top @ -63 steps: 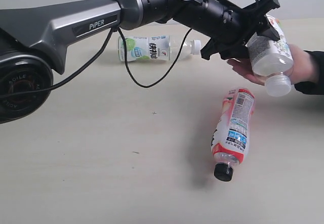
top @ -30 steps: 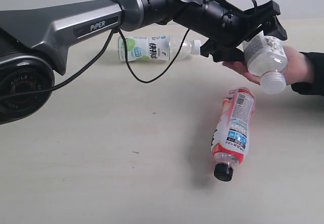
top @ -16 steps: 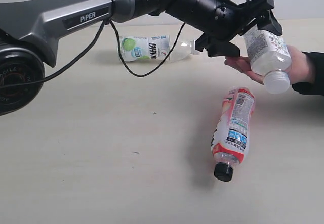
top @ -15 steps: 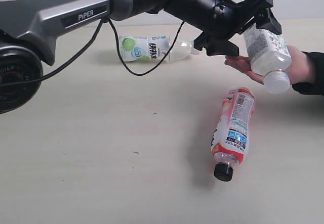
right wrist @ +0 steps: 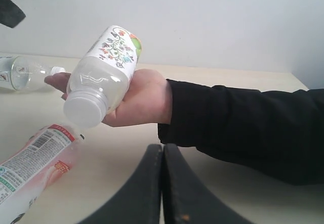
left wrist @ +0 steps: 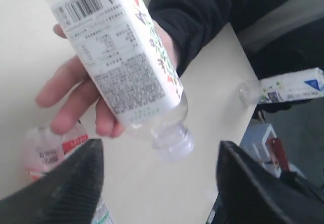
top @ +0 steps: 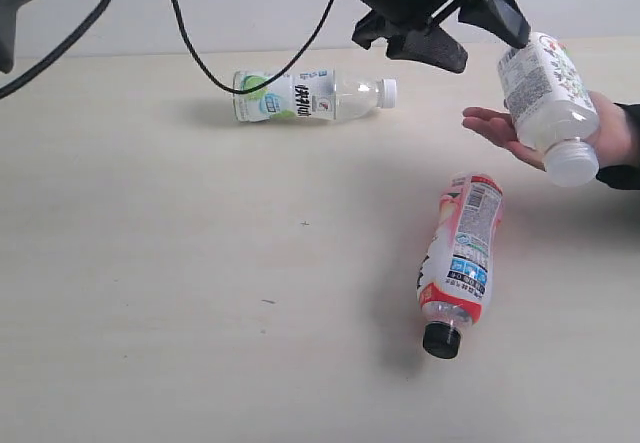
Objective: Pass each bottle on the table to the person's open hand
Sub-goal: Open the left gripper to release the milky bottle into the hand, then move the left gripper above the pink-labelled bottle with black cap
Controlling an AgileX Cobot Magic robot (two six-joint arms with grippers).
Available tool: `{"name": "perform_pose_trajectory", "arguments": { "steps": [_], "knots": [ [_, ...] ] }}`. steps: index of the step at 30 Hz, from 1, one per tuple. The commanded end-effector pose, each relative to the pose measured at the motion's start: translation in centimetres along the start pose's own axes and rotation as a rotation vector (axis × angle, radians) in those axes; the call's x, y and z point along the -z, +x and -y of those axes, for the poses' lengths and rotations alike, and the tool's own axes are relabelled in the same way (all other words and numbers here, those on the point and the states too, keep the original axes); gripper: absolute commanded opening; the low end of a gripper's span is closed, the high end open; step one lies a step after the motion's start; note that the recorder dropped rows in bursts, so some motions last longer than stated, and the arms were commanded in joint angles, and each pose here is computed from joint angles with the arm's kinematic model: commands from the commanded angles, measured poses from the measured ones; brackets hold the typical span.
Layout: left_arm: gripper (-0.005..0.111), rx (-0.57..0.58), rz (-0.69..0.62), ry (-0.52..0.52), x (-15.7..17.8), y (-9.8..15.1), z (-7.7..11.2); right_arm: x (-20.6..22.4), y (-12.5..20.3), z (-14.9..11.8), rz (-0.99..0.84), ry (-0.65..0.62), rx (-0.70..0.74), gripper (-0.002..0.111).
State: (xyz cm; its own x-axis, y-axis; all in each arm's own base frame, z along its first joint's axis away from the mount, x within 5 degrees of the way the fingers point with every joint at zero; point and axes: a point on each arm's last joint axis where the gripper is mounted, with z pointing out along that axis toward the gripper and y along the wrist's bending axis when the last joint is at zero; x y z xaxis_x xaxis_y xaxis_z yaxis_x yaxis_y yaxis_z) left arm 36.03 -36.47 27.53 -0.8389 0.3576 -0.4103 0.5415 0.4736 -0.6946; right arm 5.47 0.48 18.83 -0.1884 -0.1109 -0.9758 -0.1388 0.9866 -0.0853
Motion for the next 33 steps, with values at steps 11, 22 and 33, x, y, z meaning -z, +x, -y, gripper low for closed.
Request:
{"name": "perform_pose_trajectory", "arguments": {
  "steps": [11, 22, 33],
  "knots": [
    [0.0, -0.366, -0.098, -0.491, 5.2, 1.4, 3.3, 0.0, 0.1, 0.0, 0.008, 0.002, 0.004, 0.0],
    [0.0, -0.429, -0.154, -0.506, 3.0, 6.6, 3.1, 0.0, 0.1, 0.0, 0.008, 0.002, 0.004, 0.0],
    [0.0, -0.414, 0.032, -0.424, 2.2, 10.4, 1.0, 0.0, 0.1, 0.0, 0.008, 0.002, 0.004, 0.0]
  ]
}}
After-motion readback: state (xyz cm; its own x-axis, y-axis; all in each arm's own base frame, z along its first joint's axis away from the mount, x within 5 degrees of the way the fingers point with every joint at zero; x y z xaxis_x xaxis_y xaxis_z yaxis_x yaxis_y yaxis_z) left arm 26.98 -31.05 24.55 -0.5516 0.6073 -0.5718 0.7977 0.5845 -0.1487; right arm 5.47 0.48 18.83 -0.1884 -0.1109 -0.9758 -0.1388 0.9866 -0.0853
